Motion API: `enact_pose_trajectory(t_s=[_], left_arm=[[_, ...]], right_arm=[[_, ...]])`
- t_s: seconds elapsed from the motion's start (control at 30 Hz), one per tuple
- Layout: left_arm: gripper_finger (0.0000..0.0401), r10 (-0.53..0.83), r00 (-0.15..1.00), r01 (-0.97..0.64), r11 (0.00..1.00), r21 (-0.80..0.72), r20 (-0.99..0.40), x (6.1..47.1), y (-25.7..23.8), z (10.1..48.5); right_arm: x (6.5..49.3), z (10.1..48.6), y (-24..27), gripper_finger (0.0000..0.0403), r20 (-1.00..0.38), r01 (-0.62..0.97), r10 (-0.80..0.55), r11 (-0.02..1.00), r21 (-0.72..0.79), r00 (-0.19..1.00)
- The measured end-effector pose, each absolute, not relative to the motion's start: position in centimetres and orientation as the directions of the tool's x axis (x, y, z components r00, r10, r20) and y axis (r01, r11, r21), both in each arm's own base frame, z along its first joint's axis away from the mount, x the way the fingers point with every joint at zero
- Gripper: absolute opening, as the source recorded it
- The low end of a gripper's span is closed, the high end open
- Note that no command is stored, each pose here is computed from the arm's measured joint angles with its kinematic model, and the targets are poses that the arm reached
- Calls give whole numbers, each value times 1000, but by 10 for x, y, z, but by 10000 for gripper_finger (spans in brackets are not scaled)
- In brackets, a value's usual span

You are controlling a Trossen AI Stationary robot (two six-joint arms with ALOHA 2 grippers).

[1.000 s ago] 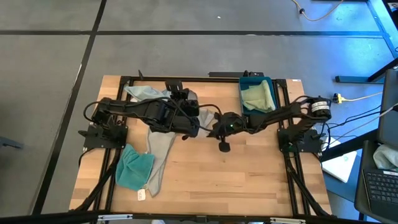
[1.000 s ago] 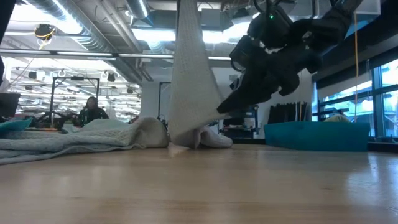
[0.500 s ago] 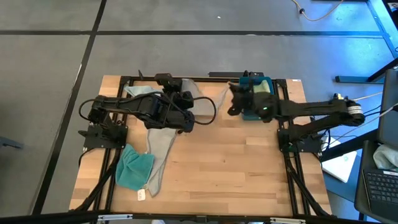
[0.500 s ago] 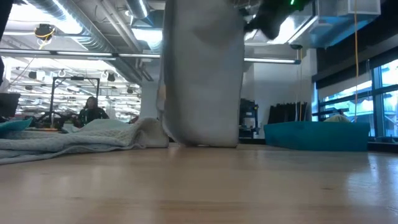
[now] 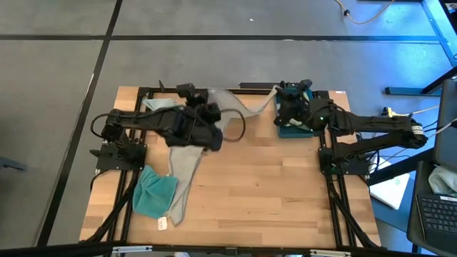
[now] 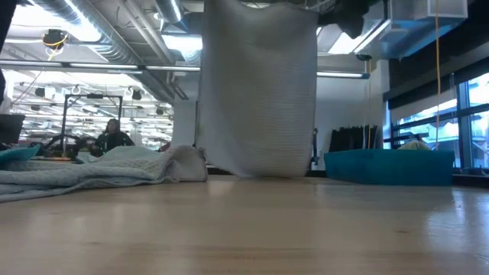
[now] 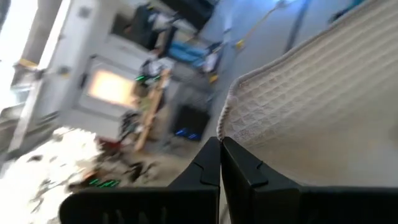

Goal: Fold microfiber towels
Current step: Fold the top grey microfiber cloth

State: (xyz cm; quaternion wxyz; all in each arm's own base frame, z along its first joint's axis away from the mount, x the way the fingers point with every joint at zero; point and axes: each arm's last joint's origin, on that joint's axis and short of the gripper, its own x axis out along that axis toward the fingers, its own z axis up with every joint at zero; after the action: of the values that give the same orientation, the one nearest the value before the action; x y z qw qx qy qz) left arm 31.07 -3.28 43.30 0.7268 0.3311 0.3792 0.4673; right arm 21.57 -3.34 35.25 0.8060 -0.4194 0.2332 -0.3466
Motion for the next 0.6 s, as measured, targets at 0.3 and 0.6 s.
enact_pose_trajectory(t_s=[0.3, 0.6], left_arm=[[0, 767, 512, -407, 612, 678, -385, 295, -107, 429], [0, 624, 685, -366, 740, 564, -375, 260, -176, 429]], right_arm=[[182, 361, 12, 5, -119, 356, -577, 639, -682, 808], [158, 378, 59, 6, -123, 216, -313, 844, -491, 942]])
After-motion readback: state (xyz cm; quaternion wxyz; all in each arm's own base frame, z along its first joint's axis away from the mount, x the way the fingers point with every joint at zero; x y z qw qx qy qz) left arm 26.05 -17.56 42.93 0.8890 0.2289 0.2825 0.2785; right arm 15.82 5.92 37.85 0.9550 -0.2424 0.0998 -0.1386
